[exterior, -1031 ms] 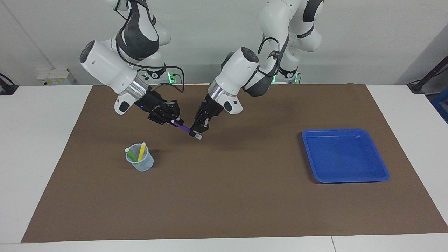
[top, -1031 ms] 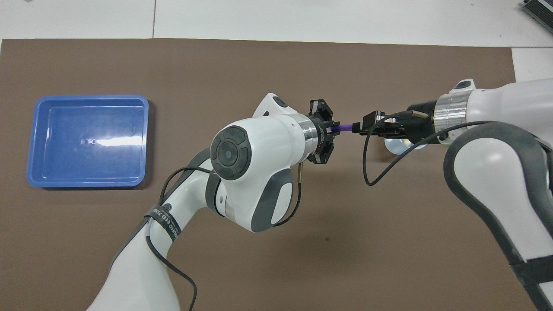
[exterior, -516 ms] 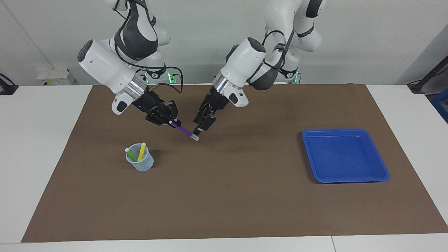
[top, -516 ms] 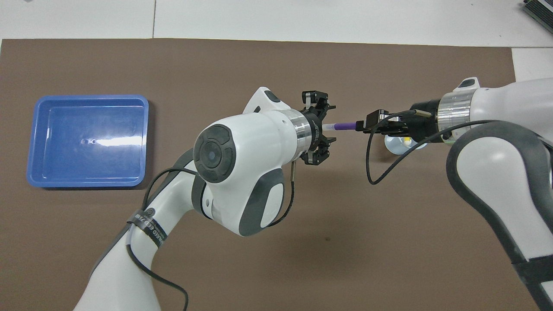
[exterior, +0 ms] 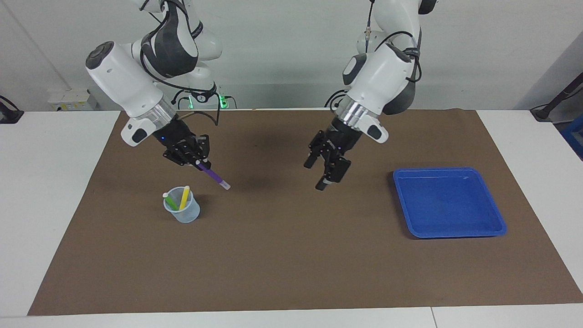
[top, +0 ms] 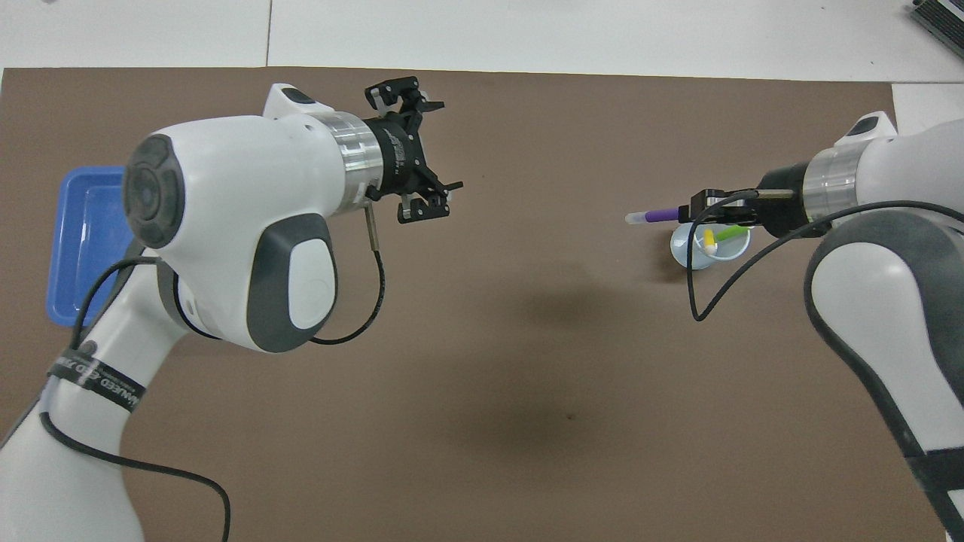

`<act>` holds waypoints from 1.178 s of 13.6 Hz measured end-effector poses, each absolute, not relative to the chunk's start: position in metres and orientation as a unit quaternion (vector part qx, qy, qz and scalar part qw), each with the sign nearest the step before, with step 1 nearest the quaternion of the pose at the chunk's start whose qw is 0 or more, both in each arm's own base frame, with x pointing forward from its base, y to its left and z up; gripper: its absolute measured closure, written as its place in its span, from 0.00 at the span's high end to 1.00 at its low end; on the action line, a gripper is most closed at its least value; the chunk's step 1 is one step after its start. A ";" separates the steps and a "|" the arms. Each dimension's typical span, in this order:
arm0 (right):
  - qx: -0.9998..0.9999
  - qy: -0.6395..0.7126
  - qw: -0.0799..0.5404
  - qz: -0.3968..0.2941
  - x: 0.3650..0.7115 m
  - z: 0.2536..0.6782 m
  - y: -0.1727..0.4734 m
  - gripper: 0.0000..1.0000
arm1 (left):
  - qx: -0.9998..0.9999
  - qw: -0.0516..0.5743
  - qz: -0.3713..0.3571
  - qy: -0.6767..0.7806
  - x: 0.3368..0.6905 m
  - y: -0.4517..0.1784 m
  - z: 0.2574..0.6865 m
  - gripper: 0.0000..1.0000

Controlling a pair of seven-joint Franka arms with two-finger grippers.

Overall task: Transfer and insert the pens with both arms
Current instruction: 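Insert the purple pen into the cup while the left gripper withdraws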

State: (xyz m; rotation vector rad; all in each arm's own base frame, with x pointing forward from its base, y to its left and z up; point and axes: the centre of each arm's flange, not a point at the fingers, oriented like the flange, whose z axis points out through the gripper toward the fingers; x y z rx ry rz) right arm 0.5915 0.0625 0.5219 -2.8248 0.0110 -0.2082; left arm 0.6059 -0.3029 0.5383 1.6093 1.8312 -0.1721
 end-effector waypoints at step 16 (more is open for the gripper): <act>-0.996 -0.075 0.022 -0.039 0.615 0.440 0.005 0.22 | 0.813 0.214 0.031 0.540 0.650 -0.033 0.521 1.00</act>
